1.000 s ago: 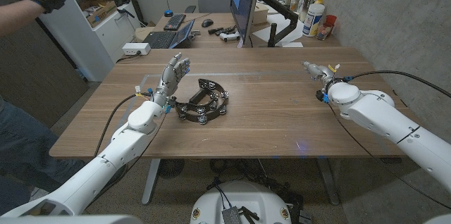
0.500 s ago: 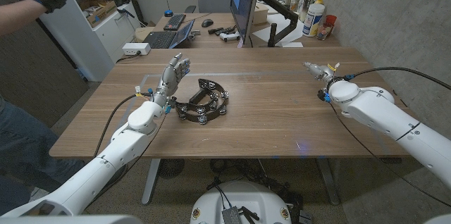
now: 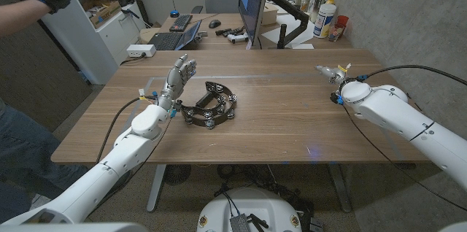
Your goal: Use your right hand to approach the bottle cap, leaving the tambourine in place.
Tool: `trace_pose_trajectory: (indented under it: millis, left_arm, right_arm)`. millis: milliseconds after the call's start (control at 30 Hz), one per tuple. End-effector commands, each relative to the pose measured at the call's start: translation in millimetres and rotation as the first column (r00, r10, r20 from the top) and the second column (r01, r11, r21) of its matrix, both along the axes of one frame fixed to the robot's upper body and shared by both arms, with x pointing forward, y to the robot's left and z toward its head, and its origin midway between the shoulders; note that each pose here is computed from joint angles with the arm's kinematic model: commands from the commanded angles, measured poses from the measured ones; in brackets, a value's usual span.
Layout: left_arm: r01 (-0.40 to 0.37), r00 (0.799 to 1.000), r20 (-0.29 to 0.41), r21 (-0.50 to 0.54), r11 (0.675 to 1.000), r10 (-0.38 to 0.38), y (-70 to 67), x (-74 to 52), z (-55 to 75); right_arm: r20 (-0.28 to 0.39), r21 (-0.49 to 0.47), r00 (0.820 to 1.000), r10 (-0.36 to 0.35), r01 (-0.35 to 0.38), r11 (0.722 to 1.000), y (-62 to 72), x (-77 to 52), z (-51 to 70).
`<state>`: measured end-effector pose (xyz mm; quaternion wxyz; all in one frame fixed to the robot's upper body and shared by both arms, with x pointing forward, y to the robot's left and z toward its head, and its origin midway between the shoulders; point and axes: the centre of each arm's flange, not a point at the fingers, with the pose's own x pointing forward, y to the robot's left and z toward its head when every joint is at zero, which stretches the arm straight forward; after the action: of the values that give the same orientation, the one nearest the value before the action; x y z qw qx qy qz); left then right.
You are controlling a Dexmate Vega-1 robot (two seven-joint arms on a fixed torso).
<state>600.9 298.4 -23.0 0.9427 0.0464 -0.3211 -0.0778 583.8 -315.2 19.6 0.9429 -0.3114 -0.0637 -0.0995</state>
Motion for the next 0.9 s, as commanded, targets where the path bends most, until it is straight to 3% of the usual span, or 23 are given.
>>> trace_pose_trajectory:
  millis: [33, 900]
  left_arm:
    - [0.000, 1.000, 0.016, -0.002, 1.000, 0.000, 1.5, -5.8, 2.9]
    - [0.013, 0.999, 0.037, 0.009, 1.000, -0.013, -5.7, -18.1, 3.1]
  right_arm:
    - [-0.037, -0.028, 0.999, -0.038, 0.037, 0.999, -4.8, -0.3, 2.8]
    - [-0.091, -0.072, 0.990, -0.108, 0.101, 0.992, -19.0, -3.3, 10.6]
